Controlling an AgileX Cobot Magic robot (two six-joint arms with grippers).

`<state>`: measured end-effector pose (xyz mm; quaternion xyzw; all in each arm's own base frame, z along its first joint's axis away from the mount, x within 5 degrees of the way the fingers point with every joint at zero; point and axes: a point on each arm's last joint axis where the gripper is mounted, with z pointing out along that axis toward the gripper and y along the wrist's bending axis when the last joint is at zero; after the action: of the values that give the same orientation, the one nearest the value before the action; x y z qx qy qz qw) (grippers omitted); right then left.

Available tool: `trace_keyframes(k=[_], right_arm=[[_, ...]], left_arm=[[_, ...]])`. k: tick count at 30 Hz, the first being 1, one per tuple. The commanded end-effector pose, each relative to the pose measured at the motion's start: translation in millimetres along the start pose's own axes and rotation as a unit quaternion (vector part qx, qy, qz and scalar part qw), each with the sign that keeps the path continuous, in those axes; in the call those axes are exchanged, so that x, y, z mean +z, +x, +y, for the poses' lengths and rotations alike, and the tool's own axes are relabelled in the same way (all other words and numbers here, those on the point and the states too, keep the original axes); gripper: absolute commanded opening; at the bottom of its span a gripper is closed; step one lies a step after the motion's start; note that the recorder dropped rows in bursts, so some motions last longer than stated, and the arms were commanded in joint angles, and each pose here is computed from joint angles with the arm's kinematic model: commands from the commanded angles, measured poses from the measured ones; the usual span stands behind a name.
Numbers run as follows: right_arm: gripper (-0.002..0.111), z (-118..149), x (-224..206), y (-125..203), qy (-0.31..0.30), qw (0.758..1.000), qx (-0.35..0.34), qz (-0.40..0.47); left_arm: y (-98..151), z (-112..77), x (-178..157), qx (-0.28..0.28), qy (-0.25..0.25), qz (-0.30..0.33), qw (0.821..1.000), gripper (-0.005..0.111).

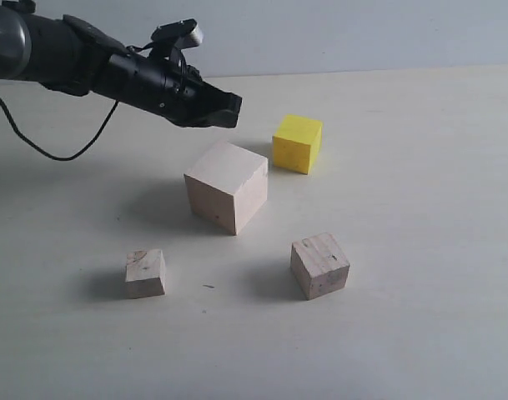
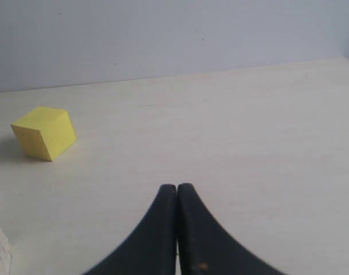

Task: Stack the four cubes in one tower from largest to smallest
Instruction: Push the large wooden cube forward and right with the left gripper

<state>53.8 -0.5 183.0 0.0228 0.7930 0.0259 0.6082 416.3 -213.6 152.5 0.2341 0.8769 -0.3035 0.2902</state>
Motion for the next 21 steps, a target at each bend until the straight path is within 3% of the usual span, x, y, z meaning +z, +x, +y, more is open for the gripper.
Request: trace_keyframes(k=[1, 21], right_arm=[[0.000, 0.1, 0.0, -0.1, -0.001, 1.000, 0.000, -0.008], [0.000, 0.1, 0.0, -0.1, -0.002, 1.000, 0.001, -0.008]], left_arm=[[-4.4, -5.3, -1.2, 0.010, 0.015, 0.005, 1.000, 0.000], [10.8, 0.2, -1.3, 0.050, -0.007, 0.081, 0.995, 0.000]])
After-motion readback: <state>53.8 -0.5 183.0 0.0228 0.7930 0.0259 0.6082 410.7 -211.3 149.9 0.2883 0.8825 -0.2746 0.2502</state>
